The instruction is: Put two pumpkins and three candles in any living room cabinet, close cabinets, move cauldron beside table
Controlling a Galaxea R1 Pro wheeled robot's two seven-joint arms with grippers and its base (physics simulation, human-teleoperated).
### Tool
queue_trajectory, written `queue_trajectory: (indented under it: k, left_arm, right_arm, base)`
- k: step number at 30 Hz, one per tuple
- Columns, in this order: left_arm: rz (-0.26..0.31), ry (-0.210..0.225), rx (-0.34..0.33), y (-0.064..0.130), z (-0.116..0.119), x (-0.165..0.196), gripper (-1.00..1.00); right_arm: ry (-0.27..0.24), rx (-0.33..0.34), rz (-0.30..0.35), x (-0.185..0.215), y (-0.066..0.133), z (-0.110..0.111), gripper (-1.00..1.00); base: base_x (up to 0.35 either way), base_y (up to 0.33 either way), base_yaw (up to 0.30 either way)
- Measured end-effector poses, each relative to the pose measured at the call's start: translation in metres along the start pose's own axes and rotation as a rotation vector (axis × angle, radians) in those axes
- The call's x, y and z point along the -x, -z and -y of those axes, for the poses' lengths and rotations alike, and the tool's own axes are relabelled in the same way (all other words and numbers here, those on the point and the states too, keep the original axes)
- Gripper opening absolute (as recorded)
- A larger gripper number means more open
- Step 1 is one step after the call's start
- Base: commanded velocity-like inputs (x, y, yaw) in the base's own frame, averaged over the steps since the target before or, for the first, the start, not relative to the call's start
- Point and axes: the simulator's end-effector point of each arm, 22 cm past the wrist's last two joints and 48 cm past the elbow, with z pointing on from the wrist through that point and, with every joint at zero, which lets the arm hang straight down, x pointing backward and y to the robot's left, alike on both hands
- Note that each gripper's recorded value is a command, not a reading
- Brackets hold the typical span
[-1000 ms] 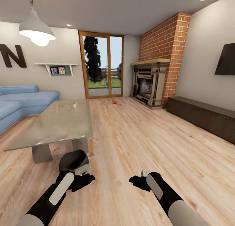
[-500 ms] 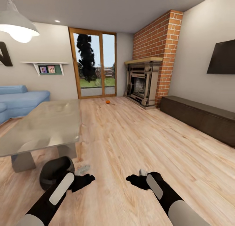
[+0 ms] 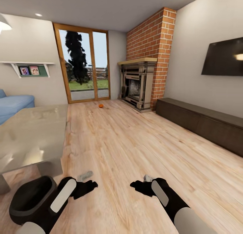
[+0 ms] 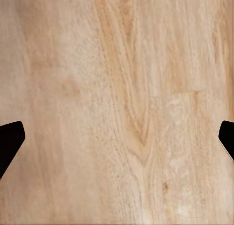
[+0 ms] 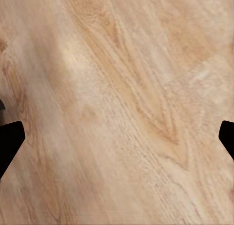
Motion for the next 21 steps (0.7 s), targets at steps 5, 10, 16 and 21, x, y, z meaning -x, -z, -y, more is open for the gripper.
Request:
queue_trajectory:
  k: [5, 10, 16, 21]
  left_arm:
    - [-0.001, 0.000, 0.000, -0.0002, -0.0002, -0.0003, 1.00]
    - [-0.001, 0.000, 0.000, -0.0003, -0.0002, -0.0005, 1.00]
    - [-0.002, 0.000, 0.001, -0.0006, -0.0003, -0.0008, 1.00]
    - [-0.003, -0.001, 0.001, -0.0008, -0.0001, -0.0012, 1.00]
  right_arm:
    - [0.000, 0.000, 0.000, 0.0000, 0.0000, 0.0002, 1.00]
    - [0.000, 0.003, 0.000, 0.0002, 0.0001, -0.0004, 1.00]
    - [-0.001, 0.006, 0.000, -0.0001, 0.0000, -0.0013, 1.00]
    - [-0.001, 0.006, 0.000, -0.0002, 0.0000, -0.0015, 1.00]
  base:
    - [0.330, 0.000, -0.003]
    - [0.332, 0.000, -0.020]
    - [0.334, 0.000, -0.215]
    - [0.334, 0.000, -0.276]
